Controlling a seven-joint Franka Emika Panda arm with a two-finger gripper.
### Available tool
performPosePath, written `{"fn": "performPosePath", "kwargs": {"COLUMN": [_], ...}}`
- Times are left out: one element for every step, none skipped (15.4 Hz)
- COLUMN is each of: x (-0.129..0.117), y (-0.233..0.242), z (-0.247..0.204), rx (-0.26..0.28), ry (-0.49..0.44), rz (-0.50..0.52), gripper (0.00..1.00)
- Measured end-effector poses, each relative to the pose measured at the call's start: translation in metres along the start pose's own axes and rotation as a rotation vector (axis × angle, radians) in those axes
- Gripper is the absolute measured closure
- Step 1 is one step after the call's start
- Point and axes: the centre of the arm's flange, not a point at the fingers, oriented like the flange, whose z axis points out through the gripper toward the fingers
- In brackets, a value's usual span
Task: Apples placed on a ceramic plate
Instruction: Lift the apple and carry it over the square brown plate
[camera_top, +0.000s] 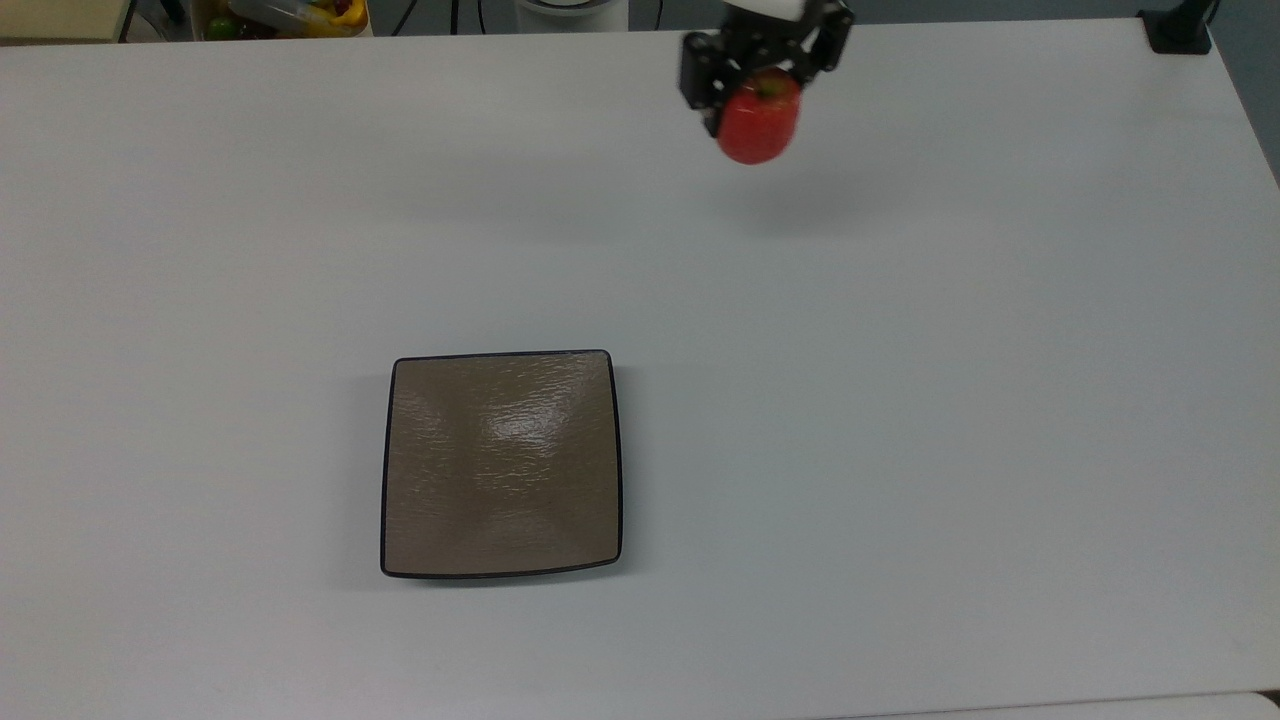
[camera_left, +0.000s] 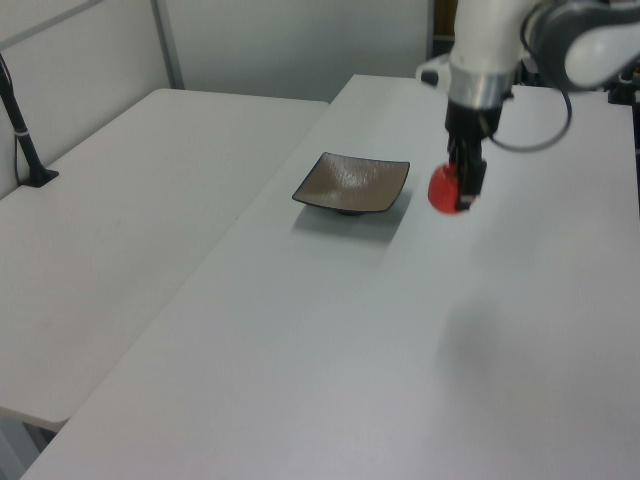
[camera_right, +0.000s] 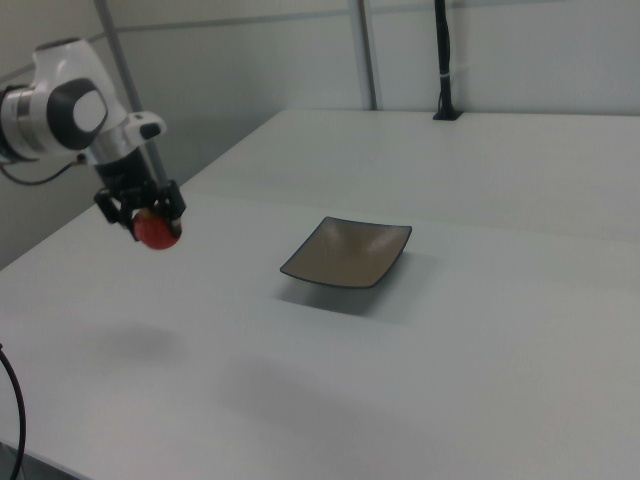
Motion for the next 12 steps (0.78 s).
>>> {"fn": "performPosePath", "kwargs": {"x": [0.002,0.002,0.001,-0.002,-0.004,-0.007,-0.009,-0.01,-0.008,-0.003,0.004,0.012], "y": [0.022,0.044,0.065,0.085,0.104,0.12,0.133,0.143,0.149,0.152,0.155,0.16], "z": [-0.014,-0.026,-0.034,-0.038,-0.039,-0.037,-0.034,-0.03,-0.024,-0.019,-0.011,-0.002], "rx": [0.001,0.0,0.001,0.004,0.006,0.006,0.005,0.005,0.003,0.001,-0.001,-0.006], "ry": [0.003,0.005,0.003,0.0,-0.002,-0.007,-0.012,-0.019,-0.026,-0.033,-0.042,-0.048], "rz": [0.031,0.056,0.078,0.099,0.117,0.129,0.136,0.141,0.144,0.147,0.151,0.156], "gripper": [0.23,0.23,0.23,0.23,0.23,0.23,0.23,0.23,0.23,0.23,0.23,0.23]}}
